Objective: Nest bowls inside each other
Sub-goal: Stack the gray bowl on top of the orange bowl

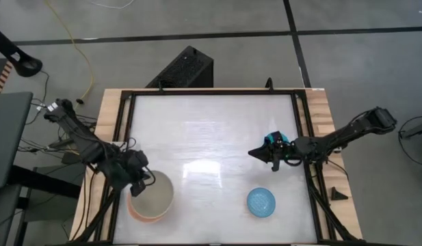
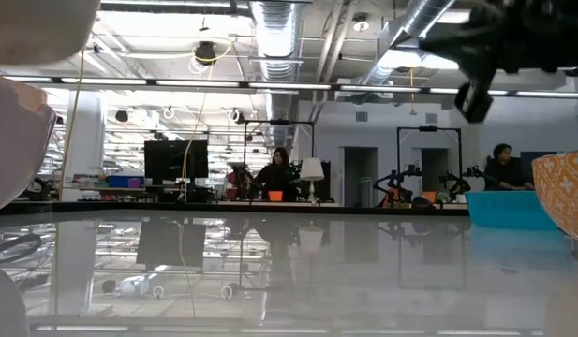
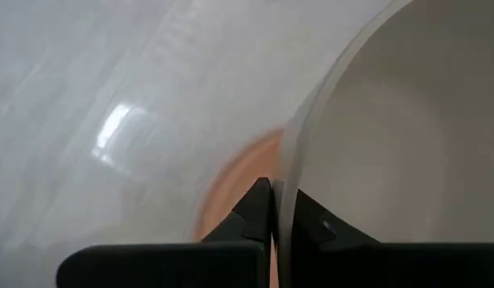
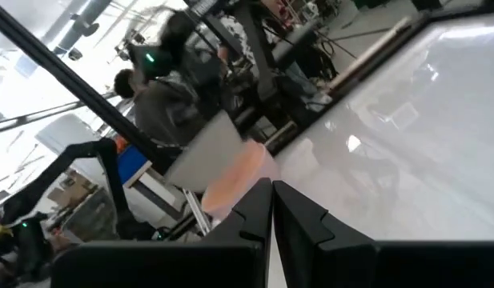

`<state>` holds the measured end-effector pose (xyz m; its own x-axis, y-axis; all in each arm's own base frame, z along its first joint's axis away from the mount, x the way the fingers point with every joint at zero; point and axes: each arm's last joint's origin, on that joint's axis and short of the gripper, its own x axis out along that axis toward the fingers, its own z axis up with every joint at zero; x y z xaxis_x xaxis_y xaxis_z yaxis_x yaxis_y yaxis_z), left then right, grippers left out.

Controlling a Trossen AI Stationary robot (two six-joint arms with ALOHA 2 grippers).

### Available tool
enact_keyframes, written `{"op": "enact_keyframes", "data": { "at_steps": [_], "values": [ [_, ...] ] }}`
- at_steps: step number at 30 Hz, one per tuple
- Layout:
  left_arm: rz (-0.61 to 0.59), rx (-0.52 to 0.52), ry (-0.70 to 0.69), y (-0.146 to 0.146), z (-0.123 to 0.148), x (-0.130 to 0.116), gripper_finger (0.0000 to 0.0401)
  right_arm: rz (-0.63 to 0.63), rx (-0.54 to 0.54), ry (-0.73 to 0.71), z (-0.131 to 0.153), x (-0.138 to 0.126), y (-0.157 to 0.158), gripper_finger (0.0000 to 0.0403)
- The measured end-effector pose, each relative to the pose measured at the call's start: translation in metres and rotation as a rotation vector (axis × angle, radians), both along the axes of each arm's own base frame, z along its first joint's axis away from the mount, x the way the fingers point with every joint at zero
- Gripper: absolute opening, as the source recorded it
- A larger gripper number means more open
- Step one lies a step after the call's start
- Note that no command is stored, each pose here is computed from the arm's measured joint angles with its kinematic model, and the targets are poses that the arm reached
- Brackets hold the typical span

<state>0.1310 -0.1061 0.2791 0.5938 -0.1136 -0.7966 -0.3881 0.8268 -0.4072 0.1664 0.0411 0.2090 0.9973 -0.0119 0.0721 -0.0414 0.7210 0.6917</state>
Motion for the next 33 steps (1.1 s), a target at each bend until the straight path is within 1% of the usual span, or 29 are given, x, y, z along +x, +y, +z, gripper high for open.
{"op": "enact_keyframes", "data": {
  "at_steps": [2, 5, 9, 12, 20, 25, 28, 33],
  "values": [
    [-0.005, 0.004, 0.035, -0.003, -0.011, -0.005, 0.0000, 0.005, -0.005, -0.010, 0.011, 0.003, 0.004, 0.0049],
    [-0.013, -0.007, 0.055, -0.007, -0.018, -0.010, 0.0000, 0.005, -0.014, -0.004, 0.025, 0.006, 0.009, 0.0049],
    [-0.043, -0.003, 0.052, -0.011, -0.019, -0.014, 0.0000, -0.012, -0.077, 0.025, 0.038, 0.009, 0.014, 0.0049],
    [-0.043, 0.006, 0.060, -0.011, -0.019, -0.016, 0.0000, -0.023, -0.103, 0.032, 0.041, 0.010, 0.015, 0.0049],
    [0.016, -0.008, 0.089, -0.009, -0.021, -0.017, 0.0000, -0.005, -0.127, 0.093, 0.030, 0.018, 0.018, 0.0049],
    [0.069, -0.038, 0.107, -0.011, -0.023, -0.016, 0.0000, 0.085, -0.149, 0.156, 0.017, 0.027, 0.024, 0.0049],
    [0.098, -0.055, 0.137, -0.014, -0.026, -0.014, 0.0000, 0.148, -0.130, 0.192, 0.010, 0.031, 0.028, 0.0049],
    [0.106, -0.065, 0.187, -0.019, -0.031, -0.011, 0.0000, 0.232, -0.128, 0.228, 0.001, 0.036, 0.032, 0.0049]
  ]
}}
